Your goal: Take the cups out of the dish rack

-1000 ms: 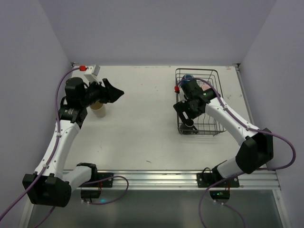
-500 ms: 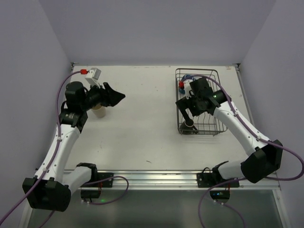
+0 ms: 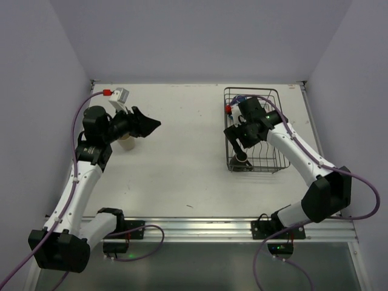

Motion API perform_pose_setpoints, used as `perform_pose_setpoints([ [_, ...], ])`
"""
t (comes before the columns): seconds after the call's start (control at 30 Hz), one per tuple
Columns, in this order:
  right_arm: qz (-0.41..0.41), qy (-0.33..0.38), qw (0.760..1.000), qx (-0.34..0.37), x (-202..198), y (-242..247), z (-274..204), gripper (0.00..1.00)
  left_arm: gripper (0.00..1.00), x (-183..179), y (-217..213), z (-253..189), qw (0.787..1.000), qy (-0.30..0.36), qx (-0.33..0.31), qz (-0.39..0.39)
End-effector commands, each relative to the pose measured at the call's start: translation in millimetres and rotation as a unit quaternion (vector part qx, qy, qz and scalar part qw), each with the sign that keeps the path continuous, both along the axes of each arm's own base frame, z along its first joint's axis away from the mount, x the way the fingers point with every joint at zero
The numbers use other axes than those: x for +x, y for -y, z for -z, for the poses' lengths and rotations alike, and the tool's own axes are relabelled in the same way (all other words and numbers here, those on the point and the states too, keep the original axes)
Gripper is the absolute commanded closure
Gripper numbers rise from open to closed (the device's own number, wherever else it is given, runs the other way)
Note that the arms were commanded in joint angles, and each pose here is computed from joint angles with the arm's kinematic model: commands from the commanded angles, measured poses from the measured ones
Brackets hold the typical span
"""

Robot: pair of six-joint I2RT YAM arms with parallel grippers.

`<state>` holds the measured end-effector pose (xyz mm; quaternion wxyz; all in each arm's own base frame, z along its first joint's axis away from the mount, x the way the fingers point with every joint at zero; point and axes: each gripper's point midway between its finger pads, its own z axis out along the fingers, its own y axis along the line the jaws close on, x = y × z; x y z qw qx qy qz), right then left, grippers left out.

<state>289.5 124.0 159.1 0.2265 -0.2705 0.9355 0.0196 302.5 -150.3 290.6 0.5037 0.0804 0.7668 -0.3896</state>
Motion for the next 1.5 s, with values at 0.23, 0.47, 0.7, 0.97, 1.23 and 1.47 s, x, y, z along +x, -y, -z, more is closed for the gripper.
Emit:
perform_pose_setpoints([
  [0.23, -0.063, -0.021, 0.998, 0.006, -29, 1, 20, 0.25, 0.37, -5, 8, -10, 0.999, 0.027, -0.008, 0.026],
  [0.47, -0.073, -0.049, 0.996, 0.019, -33, -8, 27, 0.21, 0.37, -7, 8, -10, 0.999, 0.032, -0.007, 0.03],
  [0.7, -0.072, -0.058, 0.996, 0.013, -31, -8, 34, 0.19, 0.37, -9, 7, -9, 0.999, 0.034, -0.004, 0.029],
  [0.97, -0.072, -0.072, 0.995, 0.009, -27, -10, 45, 0.2, 0.37, -9, 7, -8, 0.999, 0.032, -0.003, 0.03],
  [1.23, -0.069, -0.094, 0.993, 0.001, -23, -13, 59, 0.27, 0.37, -10, 8, -7, 0.999, 0.032, -0.003, 0.033],
  [1.47, -0.066, -0.099, 0.993, 0.003, -24, -13, 74, 0.32, 0.37, -10, 8, -4, 0.999, 0.03, -0.002, 0.033],
])
